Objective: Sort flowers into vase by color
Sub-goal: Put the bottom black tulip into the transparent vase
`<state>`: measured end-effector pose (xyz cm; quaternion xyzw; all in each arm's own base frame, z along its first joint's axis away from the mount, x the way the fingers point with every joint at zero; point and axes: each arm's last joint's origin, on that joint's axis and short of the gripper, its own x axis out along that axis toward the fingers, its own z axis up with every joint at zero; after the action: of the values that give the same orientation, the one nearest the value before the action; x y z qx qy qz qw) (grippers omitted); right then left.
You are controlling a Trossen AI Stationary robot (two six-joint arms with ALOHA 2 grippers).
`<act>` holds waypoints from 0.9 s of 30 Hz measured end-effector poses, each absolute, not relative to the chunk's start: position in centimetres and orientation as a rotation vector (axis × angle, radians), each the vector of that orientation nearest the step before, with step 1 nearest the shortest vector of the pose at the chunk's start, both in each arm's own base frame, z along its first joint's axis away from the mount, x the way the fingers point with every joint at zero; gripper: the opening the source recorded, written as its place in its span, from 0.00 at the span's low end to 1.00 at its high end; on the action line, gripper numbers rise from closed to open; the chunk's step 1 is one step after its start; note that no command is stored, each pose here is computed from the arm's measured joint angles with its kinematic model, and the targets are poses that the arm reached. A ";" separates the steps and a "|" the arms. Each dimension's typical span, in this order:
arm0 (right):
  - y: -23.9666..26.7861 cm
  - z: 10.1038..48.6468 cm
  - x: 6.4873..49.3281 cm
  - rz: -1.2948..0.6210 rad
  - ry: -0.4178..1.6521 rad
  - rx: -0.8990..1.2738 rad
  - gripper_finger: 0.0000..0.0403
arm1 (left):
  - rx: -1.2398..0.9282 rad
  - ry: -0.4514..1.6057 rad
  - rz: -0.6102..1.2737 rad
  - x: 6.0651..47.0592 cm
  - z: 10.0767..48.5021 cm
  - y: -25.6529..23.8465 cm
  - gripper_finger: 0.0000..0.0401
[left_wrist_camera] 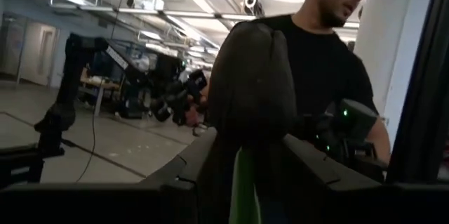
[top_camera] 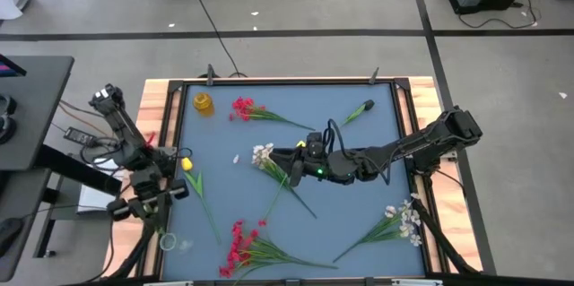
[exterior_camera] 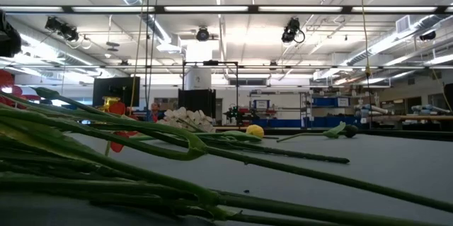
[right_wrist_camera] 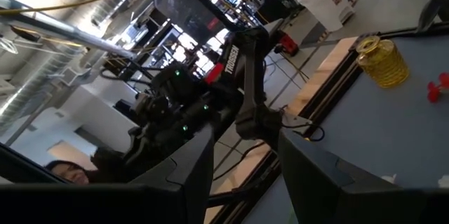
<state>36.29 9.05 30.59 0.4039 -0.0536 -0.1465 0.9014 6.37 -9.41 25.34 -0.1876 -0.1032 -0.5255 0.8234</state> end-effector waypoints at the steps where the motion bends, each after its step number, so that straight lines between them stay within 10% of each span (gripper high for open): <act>1: 9.1 30.6 36.3 -0.303 -0.109 0.831 0.42 | -0.403 -0.227 -1.118 6.3 25.4 -9.3 0.33; 15: 8.2 30.1 36.5 -0.297 -0.049 0.797 0.50 | -0.520 -0.293 -0.959 6.3 26.6 -8.5 0.35; 27: 7.2 30.1 36.8 -0.306 -0.051 0.797 0.51 | -0.634 -0.350 -0.704 6.5 29.2 -7.4 0.58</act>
<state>36.79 7.18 30.08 0.3866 -0.0248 -0.1485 0.9099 6.46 -7.40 29.17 -0.3038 -0.1676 -0.3370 0.8752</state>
